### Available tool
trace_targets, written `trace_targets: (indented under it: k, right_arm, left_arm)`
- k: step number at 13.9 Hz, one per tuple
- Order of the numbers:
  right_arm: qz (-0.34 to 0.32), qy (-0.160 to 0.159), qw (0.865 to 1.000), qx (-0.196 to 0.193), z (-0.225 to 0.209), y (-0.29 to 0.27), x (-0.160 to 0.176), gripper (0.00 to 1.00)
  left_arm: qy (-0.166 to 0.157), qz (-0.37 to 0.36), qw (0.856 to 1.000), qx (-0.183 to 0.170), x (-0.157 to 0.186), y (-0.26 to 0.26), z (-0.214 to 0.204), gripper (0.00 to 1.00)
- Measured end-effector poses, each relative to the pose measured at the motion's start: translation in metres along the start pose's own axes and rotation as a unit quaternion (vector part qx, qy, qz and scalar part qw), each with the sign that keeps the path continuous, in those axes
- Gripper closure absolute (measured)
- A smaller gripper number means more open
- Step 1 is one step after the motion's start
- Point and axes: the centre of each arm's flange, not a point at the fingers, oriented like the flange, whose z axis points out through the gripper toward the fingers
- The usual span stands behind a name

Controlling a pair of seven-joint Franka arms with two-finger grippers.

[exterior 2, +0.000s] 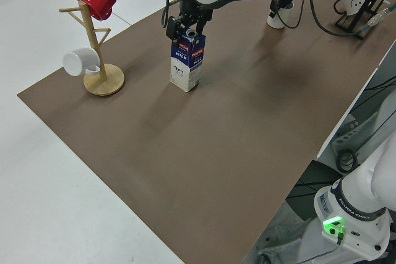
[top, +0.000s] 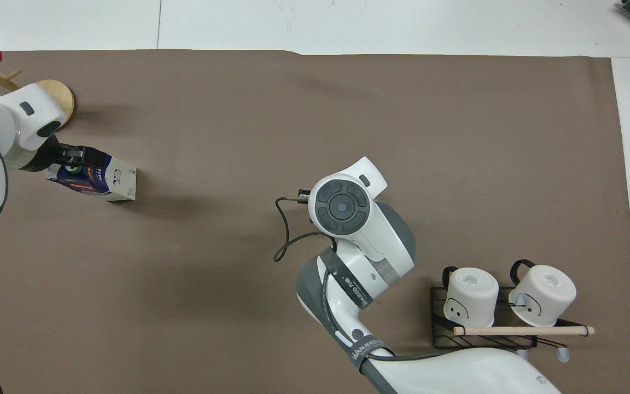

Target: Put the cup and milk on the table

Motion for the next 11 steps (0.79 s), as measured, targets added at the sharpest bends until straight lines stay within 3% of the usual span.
trace_targets:
  k: [2,3,4,7,11]
  right_arm:
    - [0.012,0.005,1.000,0.002,-0.028,0.011,0.011,0.21]
    - [0.019,0.005,1.000,0.002,-0.048,0.022,0.018,0.11]
    - [0.022,0.004,1.000,0.001,-0.068,0.036,0.025,0.02]
    - [0.027,0.003,1.000,-0.001,-0.129,0.085,0.043,0.00]
    - [0.033,-0.001,0.999,-0.005,-0.174,0.133,0.053,0.00]
  left_arm:
    - [0.000,-0.001,1.000,0.000,0.000,-0.001,0.000,0.04]
    - [0.000,0.000,1.000,0.002,0.000,-0.002,0.000,0.10]
    - [-0.001,0.004,1.000,0.009,0.000,-0.003,0.000,0.24]
    - [0.001,0.016,1.000,0.026,0.000,-0.002,-0.002,0.56]
    - [0.019,0.019,0.999,0.025,0.004,0.018,-0.024,0.61]
